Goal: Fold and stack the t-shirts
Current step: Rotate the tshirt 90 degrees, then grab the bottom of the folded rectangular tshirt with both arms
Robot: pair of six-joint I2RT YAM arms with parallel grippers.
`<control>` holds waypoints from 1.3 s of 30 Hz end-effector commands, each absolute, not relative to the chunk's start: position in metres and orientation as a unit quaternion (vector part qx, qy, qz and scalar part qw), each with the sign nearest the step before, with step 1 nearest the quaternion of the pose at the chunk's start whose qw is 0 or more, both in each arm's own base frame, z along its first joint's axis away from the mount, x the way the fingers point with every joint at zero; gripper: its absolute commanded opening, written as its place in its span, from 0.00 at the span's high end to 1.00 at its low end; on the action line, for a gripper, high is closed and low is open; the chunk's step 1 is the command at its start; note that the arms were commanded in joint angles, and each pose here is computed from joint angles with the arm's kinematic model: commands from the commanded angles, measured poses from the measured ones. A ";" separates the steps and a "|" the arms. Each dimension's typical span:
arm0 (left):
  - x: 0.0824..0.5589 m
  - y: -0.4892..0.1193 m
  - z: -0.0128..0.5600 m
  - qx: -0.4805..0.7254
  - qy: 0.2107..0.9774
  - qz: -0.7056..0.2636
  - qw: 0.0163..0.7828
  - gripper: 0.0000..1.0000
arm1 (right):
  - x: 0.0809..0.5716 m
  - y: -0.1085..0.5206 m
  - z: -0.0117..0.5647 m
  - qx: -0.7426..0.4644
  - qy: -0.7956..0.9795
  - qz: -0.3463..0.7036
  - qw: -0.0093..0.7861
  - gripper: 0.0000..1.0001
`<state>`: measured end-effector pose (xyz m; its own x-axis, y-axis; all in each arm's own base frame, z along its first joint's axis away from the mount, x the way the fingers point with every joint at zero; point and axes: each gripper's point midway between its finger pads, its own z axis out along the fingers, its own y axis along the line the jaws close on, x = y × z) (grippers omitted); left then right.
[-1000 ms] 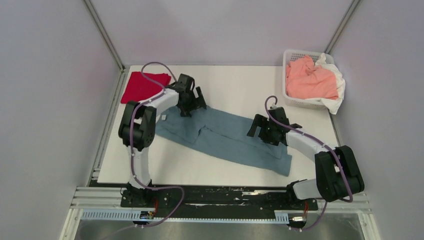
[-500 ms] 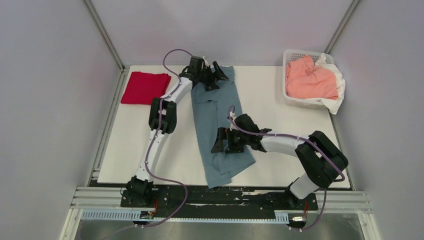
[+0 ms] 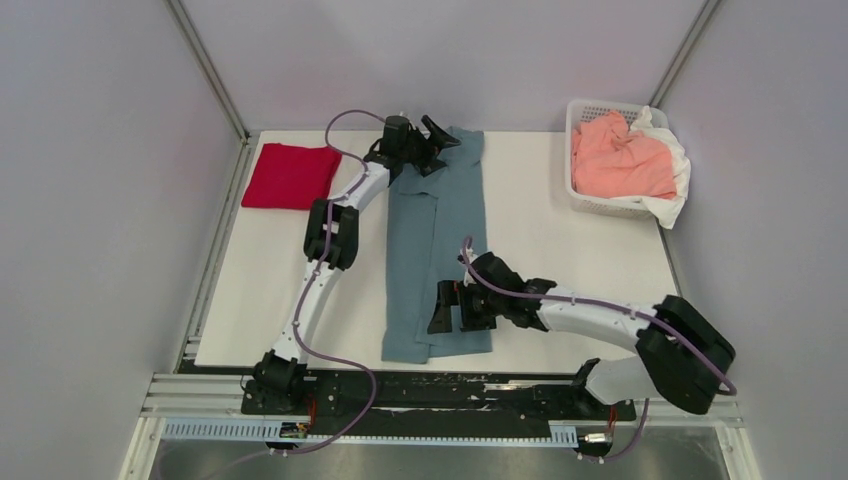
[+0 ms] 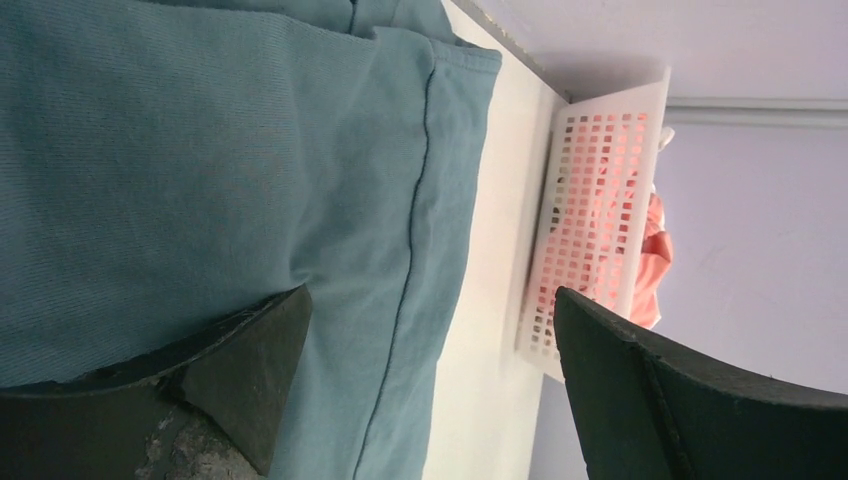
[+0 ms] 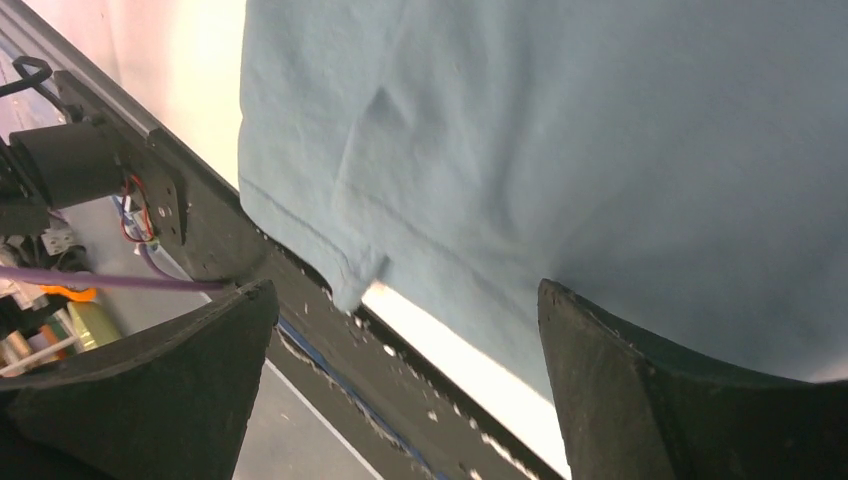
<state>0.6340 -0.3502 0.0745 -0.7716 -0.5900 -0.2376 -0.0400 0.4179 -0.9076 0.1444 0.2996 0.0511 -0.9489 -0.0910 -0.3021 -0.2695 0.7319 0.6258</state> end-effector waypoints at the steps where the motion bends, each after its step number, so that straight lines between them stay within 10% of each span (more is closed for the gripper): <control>1: 0.646 -0.333 0.149 -0.176 0.782 -0.482 0.354 0.00 | 0.146 0.269 0.085 -0.103 0.919 0.327 0.194 0.00; 13: 0.506 -0.277 0.315 -0.049 0.822 -0.394 0.407 0.00 | 0.151 0.212 0.102 0.016 0.929 0.271 0.250 0.00; 24: 0.269 -0.202 0.164 -0.121 0.879 -0.245 0.390 0.00 | 0.139 0.217 0.046 0.009 0.966 0.204 0.156 0.25; 39: 0.117 -0.197 0.047 -0.075 0.947 -0.245 0.193 0.07 | 0.114 0.212 0.019 0.001 0.983 0.149 0.108 0.57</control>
